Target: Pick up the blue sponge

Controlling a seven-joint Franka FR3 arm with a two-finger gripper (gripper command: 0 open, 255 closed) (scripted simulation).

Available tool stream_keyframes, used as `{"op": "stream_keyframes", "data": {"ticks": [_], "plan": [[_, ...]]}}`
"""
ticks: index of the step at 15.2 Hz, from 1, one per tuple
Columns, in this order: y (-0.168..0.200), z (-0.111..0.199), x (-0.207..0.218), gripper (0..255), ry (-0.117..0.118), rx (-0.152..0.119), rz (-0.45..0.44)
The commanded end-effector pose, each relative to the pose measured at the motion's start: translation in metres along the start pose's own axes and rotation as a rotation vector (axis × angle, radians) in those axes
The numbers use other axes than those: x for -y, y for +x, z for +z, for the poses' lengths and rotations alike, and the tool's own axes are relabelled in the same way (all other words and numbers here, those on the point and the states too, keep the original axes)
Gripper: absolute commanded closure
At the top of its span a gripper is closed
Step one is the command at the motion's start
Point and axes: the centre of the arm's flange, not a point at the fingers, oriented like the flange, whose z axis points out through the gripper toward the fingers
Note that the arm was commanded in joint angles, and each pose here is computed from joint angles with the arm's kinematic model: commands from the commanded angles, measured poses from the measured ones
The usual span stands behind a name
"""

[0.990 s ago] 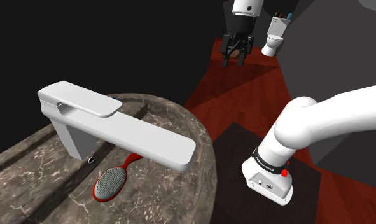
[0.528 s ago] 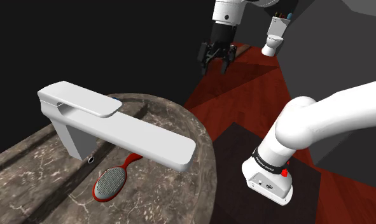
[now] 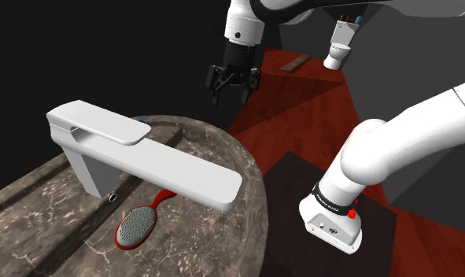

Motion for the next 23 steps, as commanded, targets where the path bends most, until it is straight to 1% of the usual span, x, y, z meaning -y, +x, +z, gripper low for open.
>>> {"op": "stream_keyframes", "data": {"ticks": [1, 11, 21, 23], "plan": [[0.002, 0.009, 0.025, 0, 0.004, -0.015, 0.026], [0.024, 0.054, 0.144, 0, 0.011, -0.088, 0.147], [0.063, 0.097, 0.260, 0, 0.019, -0.161, 0.267], [0.064, 0.103, 0.261, 0, 0.019, -0.161, 0.268]]}}
